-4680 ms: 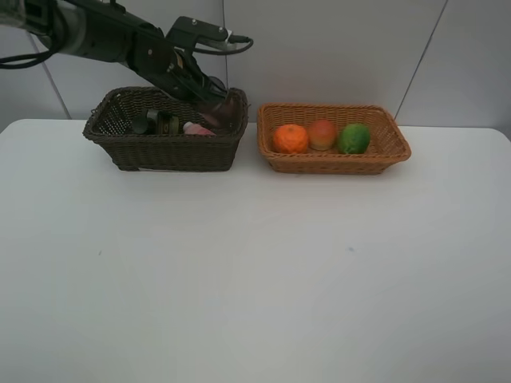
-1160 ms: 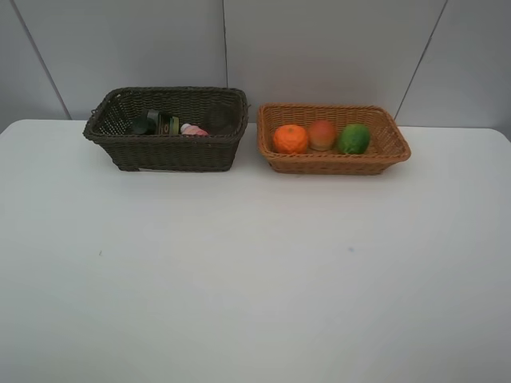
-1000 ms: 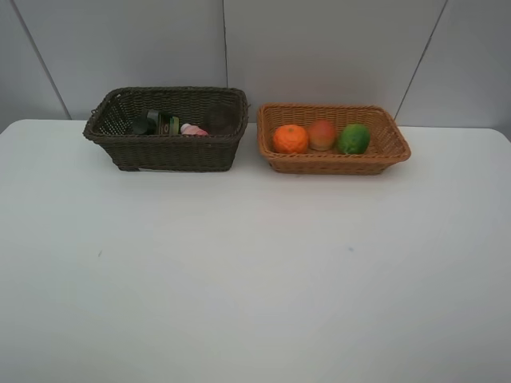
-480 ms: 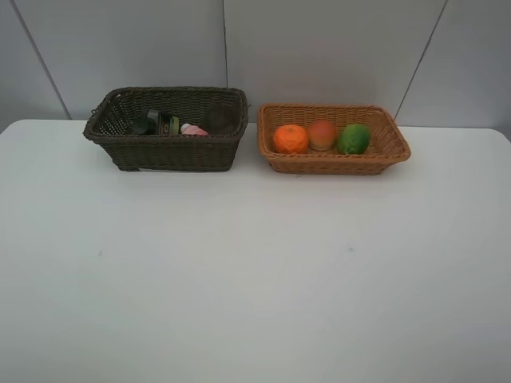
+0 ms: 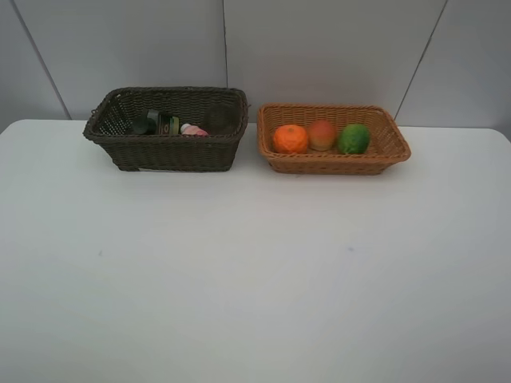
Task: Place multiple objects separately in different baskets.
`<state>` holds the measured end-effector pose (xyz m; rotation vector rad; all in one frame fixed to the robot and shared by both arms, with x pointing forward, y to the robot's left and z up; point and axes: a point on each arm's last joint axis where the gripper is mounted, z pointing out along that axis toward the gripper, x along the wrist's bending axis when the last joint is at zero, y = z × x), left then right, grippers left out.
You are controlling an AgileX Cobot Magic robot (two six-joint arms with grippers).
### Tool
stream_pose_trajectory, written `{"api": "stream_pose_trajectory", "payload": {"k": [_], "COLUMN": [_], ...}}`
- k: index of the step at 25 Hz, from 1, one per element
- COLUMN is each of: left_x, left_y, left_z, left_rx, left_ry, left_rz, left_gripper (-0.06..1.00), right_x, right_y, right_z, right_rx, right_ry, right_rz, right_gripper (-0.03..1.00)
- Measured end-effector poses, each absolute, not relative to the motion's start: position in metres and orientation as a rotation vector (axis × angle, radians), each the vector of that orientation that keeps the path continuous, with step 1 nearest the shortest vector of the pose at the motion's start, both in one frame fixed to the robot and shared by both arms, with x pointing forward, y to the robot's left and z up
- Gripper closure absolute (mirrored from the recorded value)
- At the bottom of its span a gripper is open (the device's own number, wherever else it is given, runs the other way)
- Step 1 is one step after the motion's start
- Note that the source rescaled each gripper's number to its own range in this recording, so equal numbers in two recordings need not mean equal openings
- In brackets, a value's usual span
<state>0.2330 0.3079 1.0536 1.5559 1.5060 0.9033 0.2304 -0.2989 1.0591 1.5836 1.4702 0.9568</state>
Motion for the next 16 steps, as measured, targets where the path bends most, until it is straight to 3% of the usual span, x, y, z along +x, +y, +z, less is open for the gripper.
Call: {"api": "stream_pose_trajectory", "payload": {"k": [16], "left_x": [0.2326], "left_y": [0.3076], "left_z": [1.0536], "left_rx": [1.522], "left_ry": [1.554], "left_rz": [0.934], "left_gripper": [-0.01], "right_x": [0.2304], "right_y": [-0.2989], "right_z": [1.0591], "right_rx": [1.584], "right_ry": [1.470], "right_rz": [0.957], "right_gripper": [0.16]}}
